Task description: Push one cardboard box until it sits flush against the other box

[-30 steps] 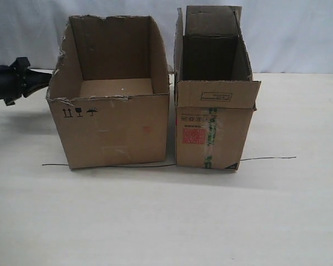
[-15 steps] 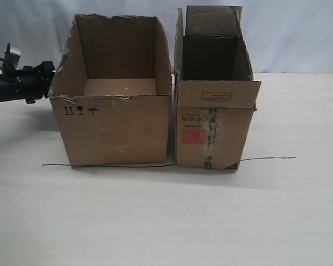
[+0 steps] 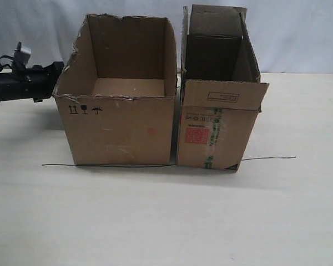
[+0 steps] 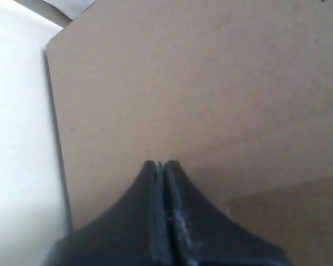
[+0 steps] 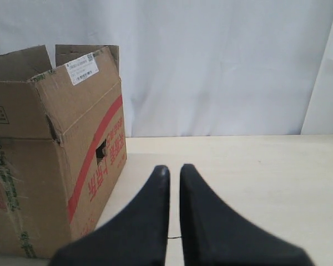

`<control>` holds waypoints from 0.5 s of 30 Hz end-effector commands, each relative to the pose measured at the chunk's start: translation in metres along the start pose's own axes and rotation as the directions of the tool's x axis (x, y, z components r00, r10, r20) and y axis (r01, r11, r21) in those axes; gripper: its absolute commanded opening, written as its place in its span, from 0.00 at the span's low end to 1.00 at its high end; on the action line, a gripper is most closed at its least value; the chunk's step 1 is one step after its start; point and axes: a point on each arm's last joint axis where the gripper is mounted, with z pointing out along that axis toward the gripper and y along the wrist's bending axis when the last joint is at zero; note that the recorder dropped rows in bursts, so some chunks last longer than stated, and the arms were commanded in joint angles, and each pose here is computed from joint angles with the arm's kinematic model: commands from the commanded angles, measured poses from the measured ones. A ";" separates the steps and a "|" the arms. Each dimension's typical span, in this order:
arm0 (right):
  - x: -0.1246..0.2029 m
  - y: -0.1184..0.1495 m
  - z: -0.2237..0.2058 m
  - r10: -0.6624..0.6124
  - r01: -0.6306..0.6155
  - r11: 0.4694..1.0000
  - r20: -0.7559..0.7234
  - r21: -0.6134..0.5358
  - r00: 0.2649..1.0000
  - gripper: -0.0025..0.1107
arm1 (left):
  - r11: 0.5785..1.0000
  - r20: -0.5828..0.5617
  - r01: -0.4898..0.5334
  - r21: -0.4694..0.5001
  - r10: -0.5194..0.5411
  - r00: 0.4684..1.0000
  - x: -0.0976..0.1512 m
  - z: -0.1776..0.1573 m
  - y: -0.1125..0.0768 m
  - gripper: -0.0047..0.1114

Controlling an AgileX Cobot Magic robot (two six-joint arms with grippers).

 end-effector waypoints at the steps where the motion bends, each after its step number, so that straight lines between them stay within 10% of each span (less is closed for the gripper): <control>1: 0.001 0.000 0.000 0.002 -0.002 1.000 -0.001 -0.005 1.000 0.07 | 0.999 0.051 -0.049 0.020 0.048 0.998 -0.017 -0.019 0.000 0.04; 7: 0.001 0.000 0.000 0.002 -0.002 1.000 -0.001 -0.005 1.000 0.07 | 0.988 0.123 -0.115 0.106 0.102 0.987 -0.048 -0.079 -0.023 0.04; 15: 0.001 0.000 0.000 0.002 -0.002 1.000 -0.001 -0.005 1.000 0.07 | 0.952 0.211 -0.302 0.044 0.287 0.934 -0.024 -0.145 -0.112 0.04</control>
